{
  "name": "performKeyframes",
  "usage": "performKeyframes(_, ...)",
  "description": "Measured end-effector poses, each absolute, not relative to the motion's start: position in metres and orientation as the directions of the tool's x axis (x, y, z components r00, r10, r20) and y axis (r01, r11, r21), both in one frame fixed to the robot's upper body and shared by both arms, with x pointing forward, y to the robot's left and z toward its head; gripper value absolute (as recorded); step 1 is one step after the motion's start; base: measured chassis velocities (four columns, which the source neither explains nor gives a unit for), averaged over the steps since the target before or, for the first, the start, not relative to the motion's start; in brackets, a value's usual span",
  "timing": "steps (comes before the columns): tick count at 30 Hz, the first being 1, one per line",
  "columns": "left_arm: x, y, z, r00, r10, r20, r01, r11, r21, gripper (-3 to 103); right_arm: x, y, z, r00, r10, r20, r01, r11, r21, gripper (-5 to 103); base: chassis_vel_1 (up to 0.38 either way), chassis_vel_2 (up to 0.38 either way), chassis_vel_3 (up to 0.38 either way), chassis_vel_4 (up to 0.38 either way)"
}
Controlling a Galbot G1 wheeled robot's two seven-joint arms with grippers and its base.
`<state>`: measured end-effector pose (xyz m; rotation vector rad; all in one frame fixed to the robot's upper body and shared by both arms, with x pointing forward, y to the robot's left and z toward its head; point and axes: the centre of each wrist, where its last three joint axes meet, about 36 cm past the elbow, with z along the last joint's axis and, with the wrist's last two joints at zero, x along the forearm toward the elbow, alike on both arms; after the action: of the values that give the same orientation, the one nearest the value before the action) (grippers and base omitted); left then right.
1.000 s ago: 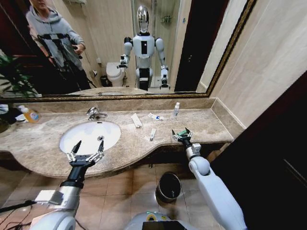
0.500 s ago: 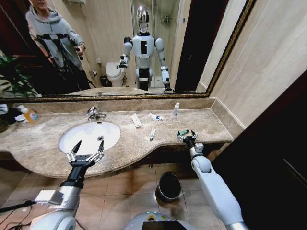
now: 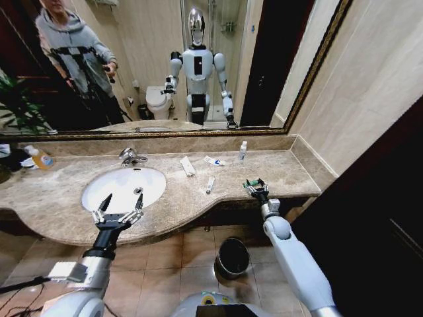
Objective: Pick up the trash from the sink and place it in the trash bin.
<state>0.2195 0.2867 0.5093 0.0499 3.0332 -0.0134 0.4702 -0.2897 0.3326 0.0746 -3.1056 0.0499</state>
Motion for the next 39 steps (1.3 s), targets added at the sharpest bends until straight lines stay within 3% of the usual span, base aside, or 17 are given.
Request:
performKeyframes(5,0.219,0.287,0.509,-0.994,0.032,-0.108,0.033,0.999,-0.007,100,0.47,-0.29,0.333,-0.998,-0.046,0.033,-0.047,0.999,-0.027,53,0.0,0.0,0.0,0.0)
performKeyframes(7,0.219,0.287,0.509,-0.994,0.032,-0.108,0.033,0.999,-0.007,100,0.47,-0.291,0.333,-0.999,-0.044,0.031,-0.045,0.999,-0.023,43,0.0,0.0,0.0,0.0)
performKeyframes(14,0.219,0.287,0.509,-0.994,0.032,-0.108,0.033,0.999,-0.007,100,0.47,-0.293,0.334,-0.999,-0.041,0.025,-0.042,0.999,-0.014,27,0.0,0.0,0.0,0.0)
performKeyframes(33,0.219,0.287,0.509,-0.994,0.032,-0.108,0.033,0.999,-0.007,100,0.464,-0.302,0.359,-0.998,-0.045,-0.032,-0.047,0.997,0.057,25,0.0,0.0,0.0,0.0)
performKeyframes(39,0.219,0.287,0.509,-0.994,0.032,-0.108,0.033,0.999,-0.007,100,0.428,-0.308,0.388,-0.995,-0.077,-0.067,-0.084,0.989,0.122,25,0.0,0.0,0.0,0.0)
